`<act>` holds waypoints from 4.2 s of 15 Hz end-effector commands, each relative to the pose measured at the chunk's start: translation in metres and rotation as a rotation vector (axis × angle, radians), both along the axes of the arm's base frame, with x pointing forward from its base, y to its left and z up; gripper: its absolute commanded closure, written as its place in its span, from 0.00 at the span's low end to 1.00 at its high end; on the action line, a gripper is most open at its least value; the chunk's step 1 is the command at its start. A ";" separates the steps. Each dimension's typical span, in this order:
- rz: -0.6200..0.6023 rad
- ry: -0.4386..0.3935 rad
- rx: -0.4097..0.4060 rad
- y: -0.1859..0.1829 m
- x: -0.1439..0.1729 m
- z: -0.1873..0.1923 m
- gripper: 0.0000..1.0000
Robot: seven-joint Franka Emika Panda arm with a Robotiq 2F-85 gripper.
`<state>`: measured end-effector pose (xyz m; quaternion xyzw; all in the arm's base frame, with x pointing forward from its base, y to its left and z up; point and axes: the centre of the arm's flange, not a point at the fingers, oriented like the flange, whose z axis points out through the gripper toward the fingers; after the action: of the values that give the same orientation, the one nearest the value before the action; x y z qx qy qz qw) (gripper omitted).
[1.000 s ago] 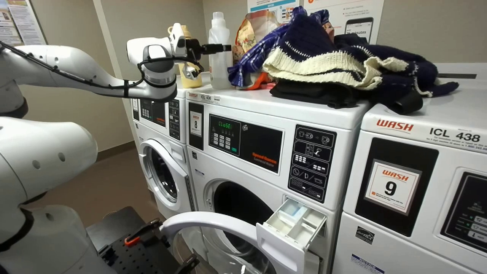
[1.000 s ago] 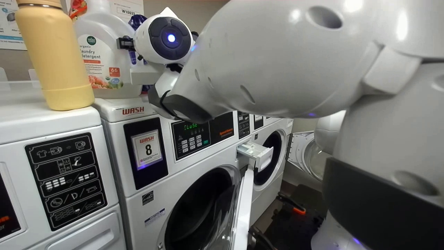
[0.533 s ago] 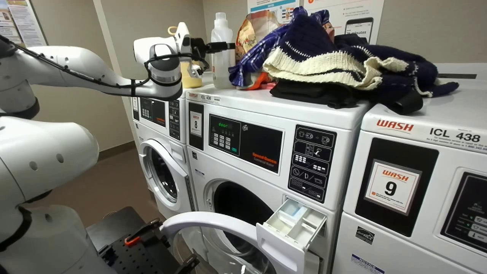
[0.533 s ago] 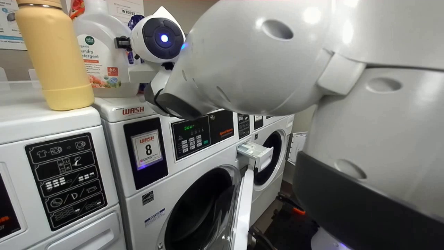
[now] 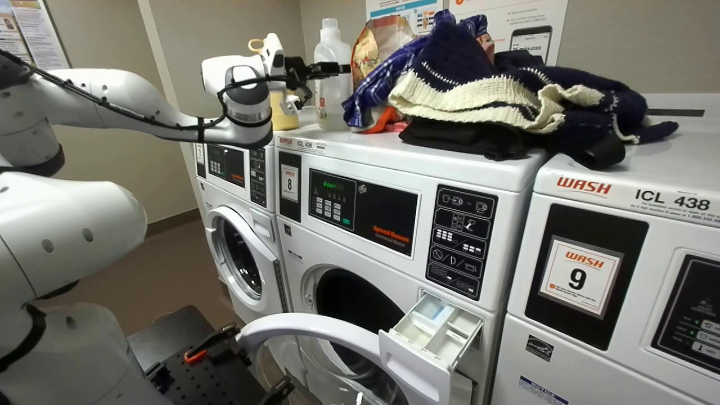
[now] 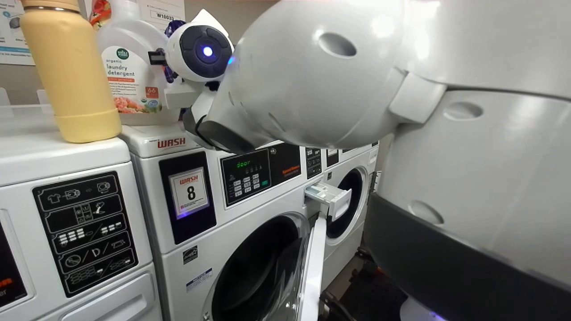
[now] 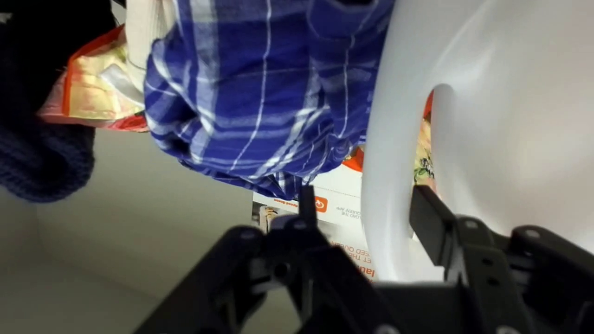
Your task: Pour the liquid soap in the washing machine dispenser
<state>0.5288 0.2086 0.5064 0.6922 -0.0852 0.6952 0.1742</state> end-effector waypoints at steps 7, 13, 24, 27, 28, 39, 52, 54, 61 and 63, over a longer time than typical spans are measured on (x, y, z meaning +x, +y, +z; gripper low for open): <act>0.003 0.017 -0.030 -0.007 0.000 0.001 0.93; 0.006 -0.033 0.069 -0.028 -0.021 0.015 0.94; -0.061 -0.146 0.198 -0.089 -0.097 0.065 0.94; -0.110 -0.131 0.183 -0.112 -0.112 0.081 0.94; -0.132 -0.120 0.174 -0.121 -0.115 0.083 0.94; -0.315 -0.007 0.149 -0.260 -0.160 0.094 0.94; -0.471 0.152 0.126 -0.330 -0.221 0.086 0.94; -0.491 0.193 0.135 -0.340 -0.226 0.083 0.94; -0.544 0.356 0.135 -0.367 -0.245 0.072 0.94; -0.554 0.422 0.129 -0.374 -0.247 0.065 0.94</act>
<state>0.2973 -0.1622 0.5694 0.7738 -0.2873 0.4690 0.3142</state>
